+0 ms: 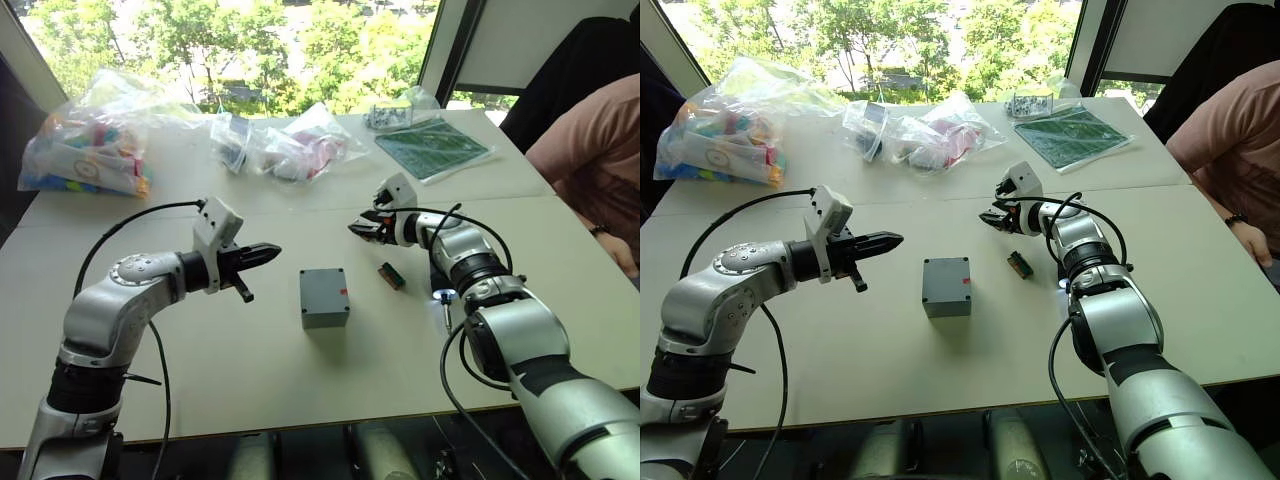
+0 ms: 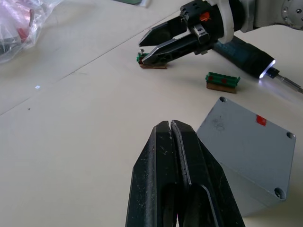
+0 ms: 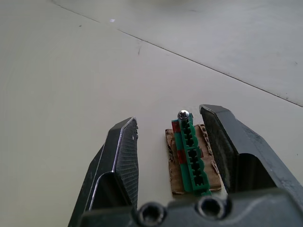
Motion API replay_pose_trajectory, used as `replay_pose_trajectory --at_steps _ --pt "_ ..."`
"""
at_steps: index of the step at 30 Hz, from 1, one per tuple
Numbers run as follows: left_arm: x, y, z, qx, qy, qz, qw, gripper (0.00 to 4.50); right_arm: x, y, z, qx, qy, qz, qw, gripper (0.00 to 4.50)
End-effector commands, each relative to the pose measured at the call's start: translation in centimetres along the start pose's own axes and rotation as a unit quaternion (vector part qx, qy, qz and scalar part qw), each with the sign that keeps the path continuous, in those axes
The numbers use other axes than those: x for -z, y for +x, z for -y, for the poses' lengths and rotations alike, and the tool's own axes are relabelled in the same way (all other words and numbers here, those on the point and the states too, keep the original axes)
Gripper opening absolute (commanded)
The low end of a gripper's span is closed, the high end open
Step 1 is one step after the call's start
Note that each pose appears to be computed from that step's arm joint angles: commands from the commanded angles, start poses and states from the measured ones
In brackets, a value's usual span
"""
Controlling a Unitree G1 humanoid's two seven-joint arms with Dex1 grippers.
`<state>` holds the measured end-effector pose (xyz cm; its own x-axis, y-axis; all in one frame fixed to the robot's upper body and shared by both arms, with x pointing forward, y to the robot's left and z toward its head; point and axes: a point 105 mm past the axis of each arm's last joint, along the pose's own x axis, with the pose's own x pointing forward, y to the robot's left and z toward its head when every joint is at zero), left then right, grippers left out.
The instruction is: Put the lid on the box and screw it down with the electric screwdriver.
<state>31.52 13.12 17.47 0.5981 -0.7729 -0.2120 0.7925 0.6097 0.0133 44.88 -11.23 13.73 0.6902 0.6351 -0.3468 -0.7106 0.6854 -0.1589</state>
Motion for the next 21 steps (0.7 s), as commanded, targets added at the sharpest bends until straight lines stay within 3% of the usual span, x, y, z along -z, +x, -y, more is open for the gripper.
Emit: replay_pose_trajectory --at_steps 1,3,7,21 --pt "-0.8 -0.2 0.32 0.0 0.02 0.012 1.0 0.0 -2.0 0.2 0.08 0.004 -0.007 0.028 1.0 2.02" --pt "-0.75 -0.22 0.3 -0.001 0.021 0.011 1.0 0.0 -1.77 0.28 0.08 0.006 -0.01 0.02 1.0 1.52" --pt "-0.73 -0.23 0.24 -0.003 0.021 0.011 1.0 0.0 -1.52 0.32 0.1 0.008 -0.008 0.015 1.0 0.05" --pt "-0.52 -0.1 0.31 -0.002 0.02 0.01 1.0 0.0 -1.67 0.06 0.37 0.01 0.001 0.025 1.0 0.05"
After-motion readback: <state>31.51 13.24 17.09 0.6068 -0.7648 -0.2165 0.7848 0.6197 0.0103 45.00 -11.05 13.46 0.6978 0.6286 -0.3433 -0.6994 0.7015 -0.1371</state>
